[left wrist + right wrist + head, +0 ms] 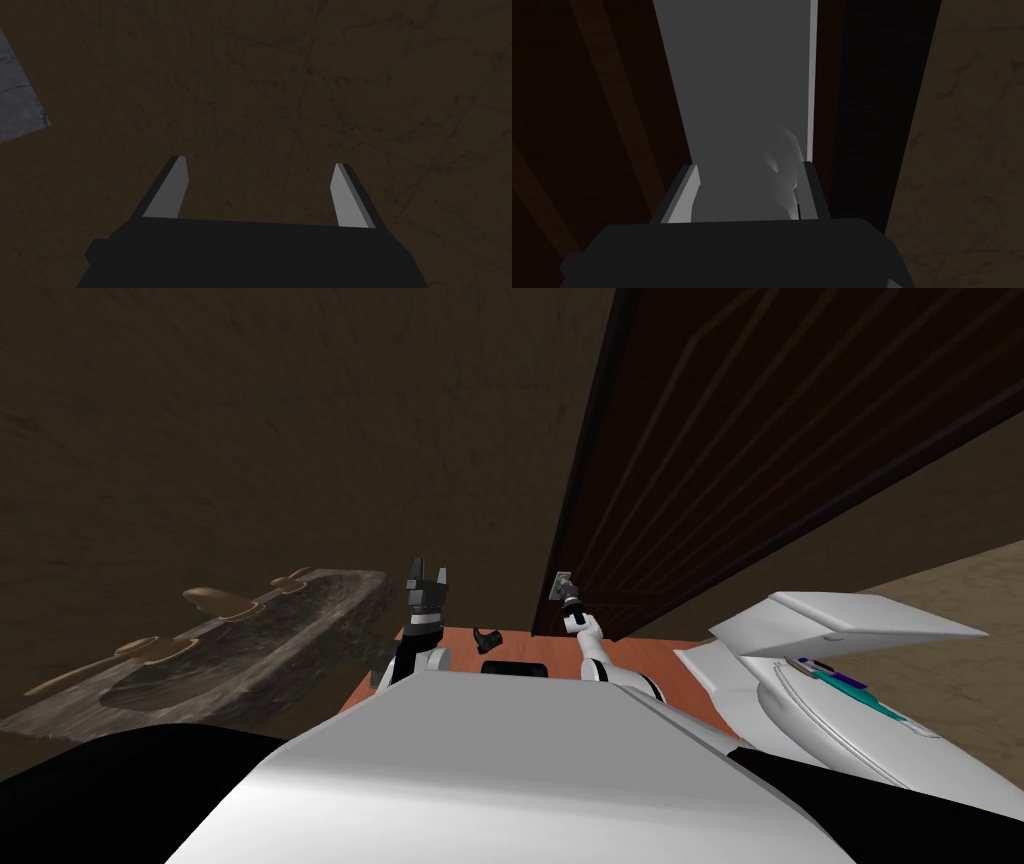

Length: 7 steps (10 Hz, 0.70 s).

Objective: Pull the door open

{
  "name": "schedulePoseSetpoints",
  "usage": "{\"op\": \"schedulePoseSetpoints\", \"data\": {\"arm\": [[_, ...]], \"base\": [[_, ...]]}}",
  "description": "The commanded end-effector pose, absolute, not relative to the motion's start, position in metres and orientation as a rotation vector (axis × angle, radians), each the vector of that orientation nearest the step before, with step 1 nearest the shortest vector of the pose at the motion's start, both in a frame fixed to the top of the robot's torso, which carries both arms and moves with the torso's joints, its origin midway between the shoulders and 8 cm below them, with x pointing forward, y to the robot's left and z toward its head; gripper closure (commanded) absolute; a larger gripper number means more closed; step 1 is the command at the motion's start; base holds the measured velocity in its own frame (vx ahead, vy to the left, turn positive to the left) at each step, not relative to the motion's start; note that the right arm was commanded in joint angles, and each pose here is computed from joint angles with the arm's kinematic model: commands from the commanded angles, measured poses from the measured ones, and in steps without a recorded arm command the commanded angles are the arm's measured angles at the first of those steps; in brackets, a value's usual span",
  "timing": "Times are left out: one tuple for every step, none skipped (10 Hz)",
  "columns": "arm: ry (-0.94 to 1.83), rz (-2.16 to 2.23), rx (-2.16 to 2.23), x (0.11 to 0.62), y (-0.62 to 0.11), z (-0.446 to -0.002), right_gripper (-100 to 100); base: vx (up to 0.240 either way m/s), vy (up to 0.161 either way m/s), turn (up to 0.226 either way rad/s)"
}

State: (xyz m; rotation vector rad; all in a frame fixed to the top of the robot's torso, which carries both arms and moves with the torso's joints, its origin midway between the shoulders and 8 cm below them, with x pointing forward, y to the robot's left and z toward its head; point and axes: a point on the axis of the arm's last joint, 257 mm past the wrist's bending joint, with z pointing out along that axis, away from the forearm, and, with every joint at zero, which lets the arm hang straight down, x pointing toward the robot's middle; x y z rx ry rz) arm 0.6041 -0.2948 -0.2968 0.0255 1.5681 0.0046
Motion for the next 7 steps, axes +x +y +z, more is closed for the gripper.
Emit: {"op": "schedulePoseSetpoints", "data": {"arm": [[1.564, 0.009, 0.024, 0.6047, -0.2923, -0.2955, 100], [1.565, 0.037, 0.063, 0.604, -0.2962, -0.2963, 100], [1.564, 0.046, 0.073, 0.6041, -0.2966, -0.2961, 100], [1.561, 0.065, 0.095, 0.6041, -0.2974, -0.2956, 100], [1.558, 0.084, 0.116, 0.6042, -0.2982, -0.2951, 100], [1.555, 0.103, 0.138, 0.6042, -0.299, -0.2947, 100], [1.552, 0.122, 0.159, 0.6043, -0.2999, -0.2942, 100]], "base": [[0.0, 0.0, 0.0], [-0.026, -0.009, 0.046], [-0.036, -0.017, 0.055], [-0.035, -0.021, 0.048], [-0.036, -0.018, 0.039], [-0.035, -0.01, 0.045], [-0.031, -0.011, 0.048]]}}
